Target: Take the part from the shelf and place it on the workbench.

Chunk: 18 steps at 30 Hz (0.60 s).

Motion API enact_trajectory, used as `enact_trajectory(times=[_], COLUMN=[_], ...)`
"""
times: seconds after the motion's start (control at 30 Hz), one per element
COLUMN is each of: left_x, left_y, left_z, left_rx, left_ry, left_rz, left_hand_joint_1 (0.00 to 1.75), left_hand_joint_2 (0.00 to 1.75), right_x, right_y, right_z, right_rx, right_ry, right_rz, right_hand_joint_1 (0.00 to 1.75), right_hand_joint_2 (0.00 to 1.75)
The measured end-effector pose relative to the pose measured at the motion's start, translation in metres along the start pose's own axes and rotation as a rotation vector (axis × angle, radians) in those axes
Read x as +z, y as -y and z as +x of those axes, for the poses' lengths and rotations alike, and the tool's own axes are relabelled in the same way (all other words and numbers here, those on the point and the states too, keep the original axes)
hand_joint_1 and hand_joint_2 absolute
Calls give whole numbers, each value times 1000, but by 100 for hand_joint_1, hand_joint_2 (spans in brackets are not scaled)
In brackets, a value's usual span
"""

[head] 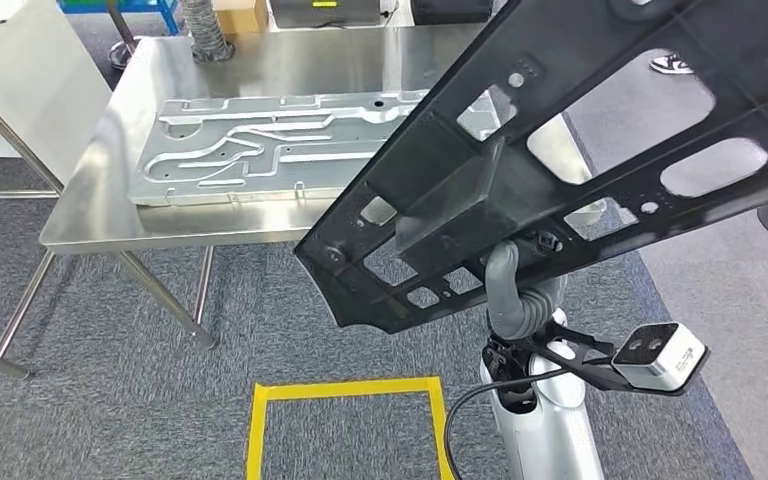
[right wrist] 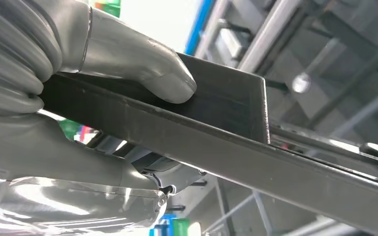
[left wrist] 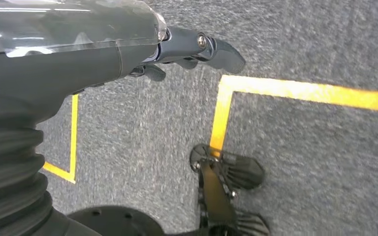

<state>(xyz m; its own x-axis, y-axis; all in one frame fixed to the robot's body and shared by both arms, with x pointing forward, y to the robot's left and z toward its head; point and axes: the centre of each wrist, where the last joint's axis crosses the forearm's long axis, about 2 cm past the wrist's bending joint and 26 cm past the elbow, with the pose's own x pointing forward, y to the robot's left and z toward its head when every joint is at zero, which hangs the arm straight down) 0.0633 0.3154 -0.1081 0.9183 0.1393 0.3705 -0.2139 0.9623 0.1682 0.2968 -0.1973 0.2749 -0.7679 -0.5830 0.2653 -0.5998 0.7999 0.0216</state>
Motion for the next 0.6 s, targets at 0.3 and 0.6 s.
enact_trajectory(times=[0.3,0.6], left_x=[0,0], left_y=[-1,-1], left_z=[-1,-1], left_rx=[1,8], left_ry=[-2,0], left_rz=[4,3], left_hand_joint_1=[0,0], left_hand_joint_2=[175,175], right_x=[2,2], right_y=[1,1], right_z=[0,0], right_rx=[10,5], right_ry=[-9,-7], right_rz=[-3,-5], right_hand_joint_1=[175,175], right_hand_joint_2=[175,175])
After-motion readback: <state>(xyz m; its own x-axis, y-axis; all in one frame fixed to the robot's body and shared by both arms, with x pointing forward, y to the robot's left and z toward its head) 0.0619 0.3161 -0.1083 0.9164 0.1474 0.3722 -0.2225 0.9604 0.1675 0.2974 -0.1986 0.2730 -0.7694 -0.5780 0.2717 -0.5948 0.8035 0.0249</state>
